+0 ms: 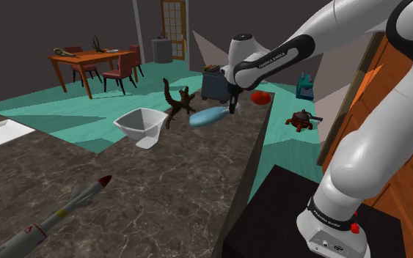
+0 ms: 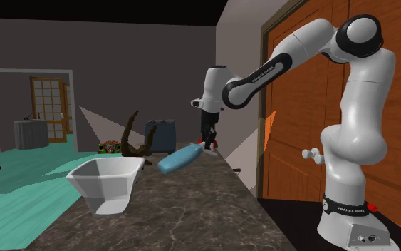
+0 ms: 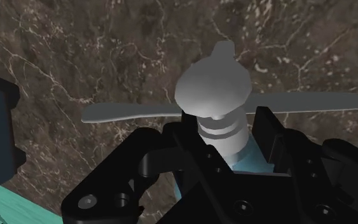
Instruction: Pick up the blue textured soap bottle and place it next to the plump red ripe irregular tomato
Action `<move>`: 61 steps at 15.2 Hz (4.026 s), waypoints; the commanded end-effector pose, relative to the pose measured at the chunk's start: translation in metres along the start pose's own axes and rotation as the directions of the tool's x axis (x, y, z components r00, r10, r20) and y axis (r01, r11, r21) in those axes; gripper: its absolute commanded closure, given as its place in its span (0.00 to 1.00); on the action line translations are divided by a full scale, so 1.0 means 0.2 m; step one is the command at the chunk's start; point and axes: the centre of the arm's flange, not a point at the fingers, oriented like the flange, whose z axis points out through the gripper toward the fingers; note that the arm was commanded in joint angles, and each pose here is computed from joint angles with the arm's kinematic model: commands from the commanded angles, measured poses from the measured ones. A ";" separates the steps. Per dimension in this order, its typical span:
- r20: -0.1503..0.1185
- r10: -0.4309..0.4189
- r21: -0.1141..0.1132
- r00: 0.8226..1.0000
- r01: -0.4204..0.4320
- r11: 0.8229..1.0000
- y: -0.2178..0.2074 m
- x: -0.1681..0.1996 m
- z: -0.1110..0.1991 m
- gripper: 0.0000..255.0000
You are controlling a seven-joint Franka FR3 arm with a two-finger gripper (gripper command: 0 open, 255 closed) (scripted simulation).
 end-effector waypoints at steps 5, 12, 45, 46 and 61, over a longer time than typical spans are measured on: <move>0.000 0.000 0.000 1.000 0.000 1.000 0.05 0.01 -0.15 1.00; 0.000 0.000 0.000 1.000 0.000 1.000 0.11 0.02 -0.33 1.00; 0.000 0.000 0.000 1.000 0.000 1.000 1.48 0.04 0.37 1.00; 0.000 0.000 0.000 1.000 0.000 1.000 1.47 0.04 0.40 1.00; 0.000 0.000 0.000 1.000 0.000 1.000 1.34 0.02 0.77 1.00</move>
